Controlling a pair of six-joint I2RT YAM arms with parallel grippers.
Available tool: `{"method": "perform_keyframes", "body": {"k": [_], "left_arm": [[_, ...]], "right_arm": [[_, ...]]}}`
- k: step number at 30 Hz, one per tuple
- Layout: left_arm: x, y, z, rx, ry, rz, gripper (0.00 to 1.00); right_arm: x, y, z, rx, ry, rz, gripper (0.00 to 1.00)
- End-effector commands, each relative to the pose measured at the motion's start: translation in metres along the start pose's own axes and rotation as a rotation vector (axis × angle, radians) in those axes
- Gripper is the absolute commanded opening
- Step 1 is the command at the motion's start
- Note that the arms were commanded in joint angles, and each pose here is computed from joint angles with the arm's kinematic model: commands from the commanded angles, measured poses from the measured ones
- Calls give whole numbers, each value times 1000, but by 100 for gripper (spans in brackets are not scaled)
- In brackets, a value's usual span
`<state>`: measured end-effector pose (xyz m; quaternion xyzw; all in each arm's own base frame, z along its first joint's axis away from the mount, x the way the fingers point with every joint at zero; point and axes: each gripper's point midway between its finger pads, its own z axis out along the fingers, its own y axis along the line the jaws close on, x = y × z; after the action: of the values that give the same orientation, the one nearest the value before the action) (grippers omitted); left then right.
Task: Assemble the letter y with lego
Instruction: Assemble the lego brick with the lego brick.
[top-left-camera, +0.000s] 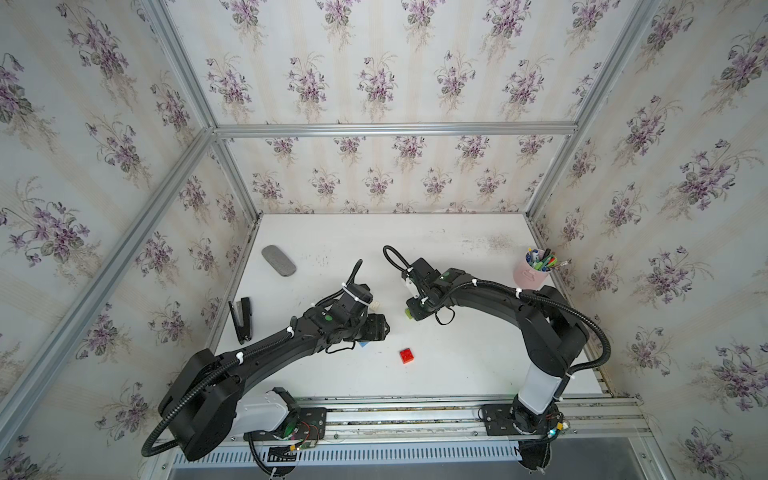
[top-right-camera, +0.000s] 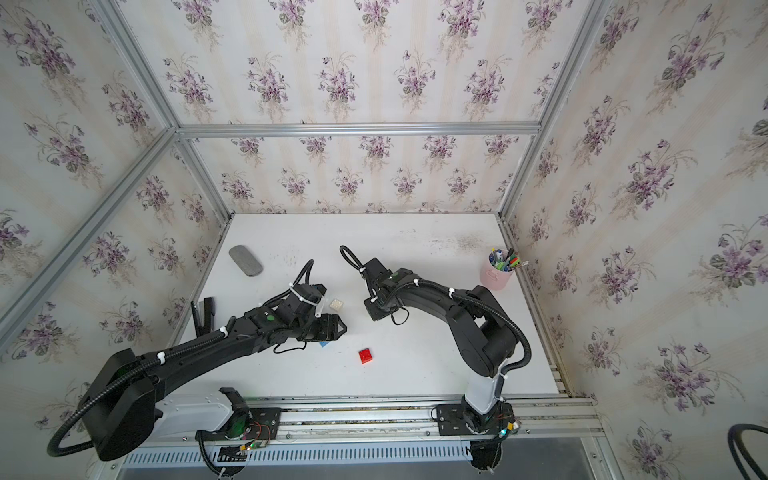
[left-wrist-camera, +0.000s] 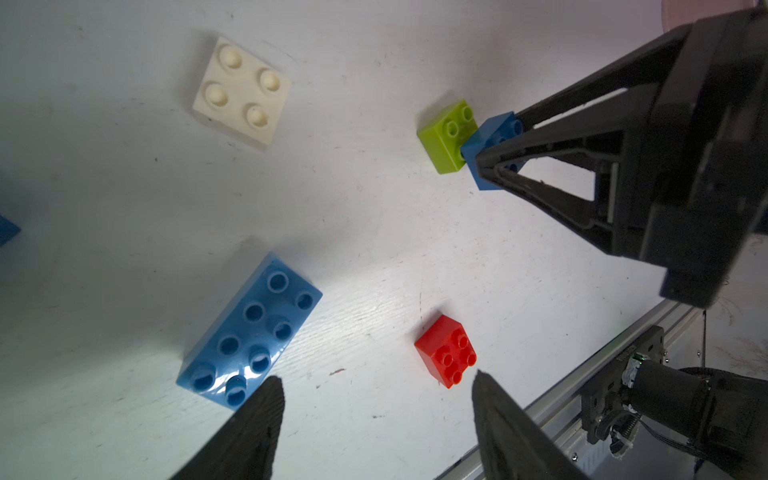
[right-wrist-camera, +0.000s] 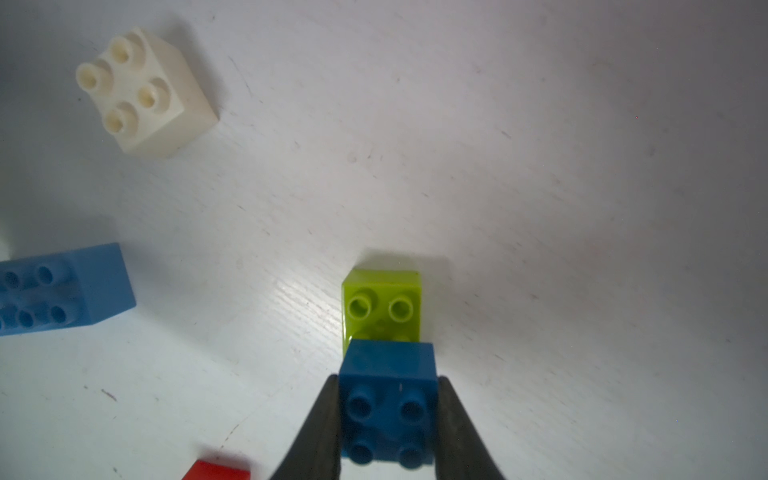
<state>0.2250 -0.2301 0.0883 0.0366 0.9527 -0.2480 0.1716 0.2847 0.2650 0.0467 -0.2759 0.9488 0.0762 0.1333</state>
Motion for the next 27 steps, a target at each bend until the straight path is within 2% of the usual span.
{"method": "perform_keyframes", "body": {"k": [1,12,27], "left_arm": [[0,0,1,4,-2,-10,73],[1,1,3,3,-1,-14,73],[2,2,2,5,-3,-15,73]], "right_arm": [[5,0,3,0,28,-9,24],[15,-5,9,28,76,-3,23],[46,-15,41,88,277,9,19]]}}
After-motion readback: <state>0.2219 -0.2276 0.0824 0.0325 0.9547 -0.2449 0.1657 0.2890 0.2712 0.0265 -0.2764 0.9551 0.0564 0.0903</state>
